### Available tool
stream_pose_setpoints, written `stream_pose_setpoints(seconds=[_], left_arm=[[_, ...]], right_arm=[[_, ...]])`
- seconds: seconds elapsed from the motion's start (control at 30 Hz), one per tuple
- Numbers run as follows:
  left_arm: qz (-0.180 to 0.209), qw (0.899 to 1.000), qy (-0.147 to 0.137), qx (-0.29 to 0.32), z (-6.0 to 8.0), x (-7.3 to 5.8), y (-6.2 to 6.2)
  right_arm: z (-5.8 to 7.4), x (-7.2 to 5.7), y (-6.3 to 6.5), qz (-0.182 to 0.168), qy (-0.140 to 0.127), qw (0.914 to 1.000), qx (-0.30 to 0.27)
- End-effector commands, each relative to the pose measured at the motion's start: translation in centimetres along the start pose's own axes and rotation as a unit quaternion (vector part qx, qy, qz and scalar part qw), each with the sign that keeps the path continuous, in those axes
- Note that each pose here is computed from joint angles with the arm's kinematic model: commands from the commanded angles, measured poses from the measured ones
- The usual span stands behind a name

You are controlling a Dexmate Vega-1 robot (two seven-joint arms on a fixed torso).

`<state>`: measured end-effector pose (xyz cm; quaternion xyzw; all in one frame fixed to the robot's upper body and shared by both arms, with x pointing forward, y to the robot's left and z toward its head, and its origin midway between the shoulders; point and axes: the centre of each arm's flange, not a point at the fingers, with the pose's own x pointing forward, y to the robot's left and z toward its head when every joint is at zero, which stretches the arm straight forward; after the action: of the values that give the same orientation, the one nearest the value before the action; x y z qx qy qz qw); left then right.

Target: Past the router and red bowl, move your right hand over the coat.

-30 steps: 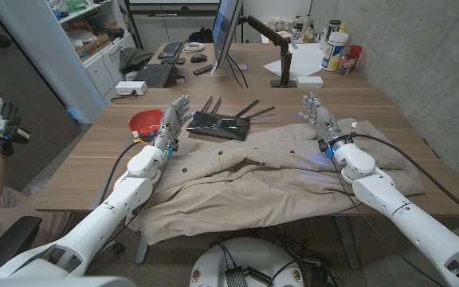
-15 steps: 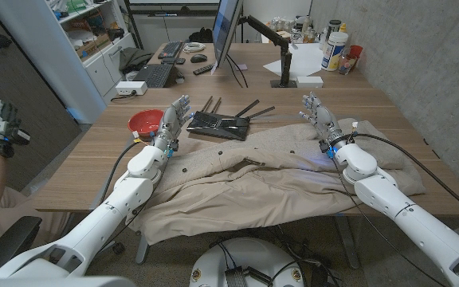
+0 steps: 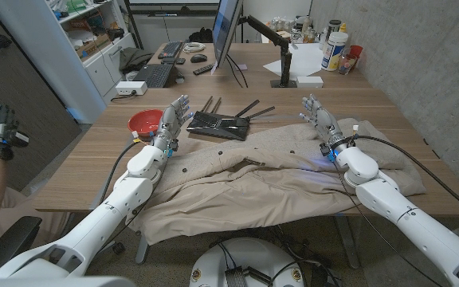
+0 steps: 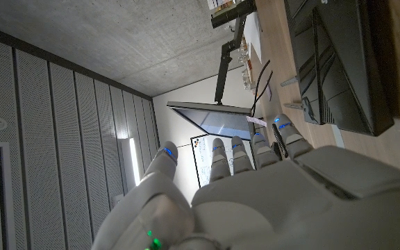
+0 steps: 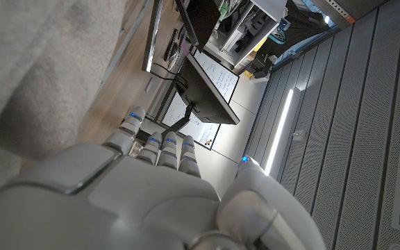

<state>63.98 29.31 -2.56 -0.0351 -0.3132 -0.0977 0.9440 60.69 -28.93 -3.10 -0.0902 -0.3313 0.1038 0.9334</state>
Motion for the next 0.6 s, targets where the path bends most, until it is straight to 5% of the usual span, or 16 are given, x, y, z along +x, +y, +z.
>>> stream_pose_setpoints(seconds=[0.03,0.6], left_arm=[[0.001,1.0,-0.003,-0.001,0.13,-0.09,0.0],[0.002,1.0,-0.003,-0.001,0.15,-0.12,0.09]], right_arm=[[0.49,-0.72,-0.01,0.004,-0.008,0.9999,-0.013],[1.02,-1.02,0.11,0.009,-0.012,0.9992,-0.036]])
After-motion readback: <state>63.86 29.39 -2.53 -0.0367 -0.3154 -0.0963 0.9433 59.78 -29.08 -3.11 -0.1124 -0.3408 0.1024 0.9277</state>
